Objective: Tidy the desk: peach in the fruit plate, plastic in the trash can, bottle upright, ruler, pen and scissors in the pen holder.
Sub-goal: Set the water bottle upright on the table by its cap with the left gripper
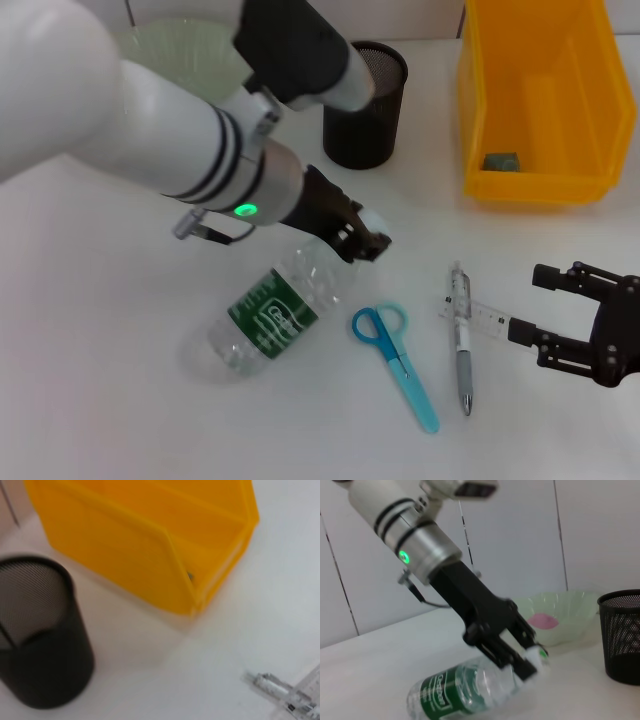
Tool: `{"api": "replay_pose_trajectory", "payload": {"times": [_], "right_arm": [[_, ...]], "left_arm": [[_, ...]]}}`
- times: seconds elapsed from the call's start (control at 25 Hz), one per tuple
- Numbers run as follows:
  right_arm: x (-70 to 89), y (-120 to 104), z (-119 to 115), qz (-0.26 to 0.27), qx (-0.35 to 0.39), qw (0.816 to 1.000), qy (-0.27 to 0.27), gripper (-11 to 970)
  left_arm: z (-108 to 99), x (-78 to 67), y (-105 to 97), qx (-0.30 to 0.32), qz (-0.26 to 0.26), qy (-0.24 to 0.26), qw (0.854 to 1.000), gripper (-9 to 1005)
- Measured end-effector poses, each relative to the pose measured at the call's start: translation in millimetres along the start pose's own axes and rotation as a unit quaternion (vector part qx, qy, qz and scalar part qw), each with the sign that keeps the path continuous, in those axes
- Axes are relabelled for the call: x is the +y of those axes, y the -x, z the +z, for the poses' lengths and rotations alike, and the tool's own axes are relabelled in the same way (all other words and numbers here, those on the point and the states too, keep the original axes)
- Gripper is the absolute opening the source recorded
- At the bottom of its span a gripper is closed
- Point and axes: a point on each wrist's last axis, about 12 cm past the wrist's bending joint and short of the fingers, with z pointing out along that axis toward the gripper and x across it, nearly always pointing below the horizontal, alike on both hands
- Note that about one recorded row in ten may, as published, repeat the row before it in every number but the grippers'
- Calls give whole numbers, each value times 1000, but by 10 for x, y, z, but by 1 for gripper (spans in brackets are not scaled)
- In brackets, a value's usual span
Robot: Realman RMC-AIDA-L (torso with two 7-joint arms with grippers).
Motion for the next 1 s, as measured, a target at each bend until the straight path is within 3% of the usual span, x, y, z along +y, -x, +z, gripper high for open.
{"api": "replay_pose_trajectory", "payload": {"times": [0.12,0.28,0.68,1.0], "right_arm": [[-3,7,6,3,0,1000,1,755],[-5,19,15,2,1,1000,3,755],[-15,49,24,-1,1,1000,6,755],[-20,61,24,-4,1,1000,6,755]], "left_arm": [[-292,50,-48,-34,5,17,999,458],[-517,137,-165,-54,-5,36,998,457],[-826,276,-405,-80,-33,77,993,453],[-961,312,-515,-89,-43,97,990,450]]}}
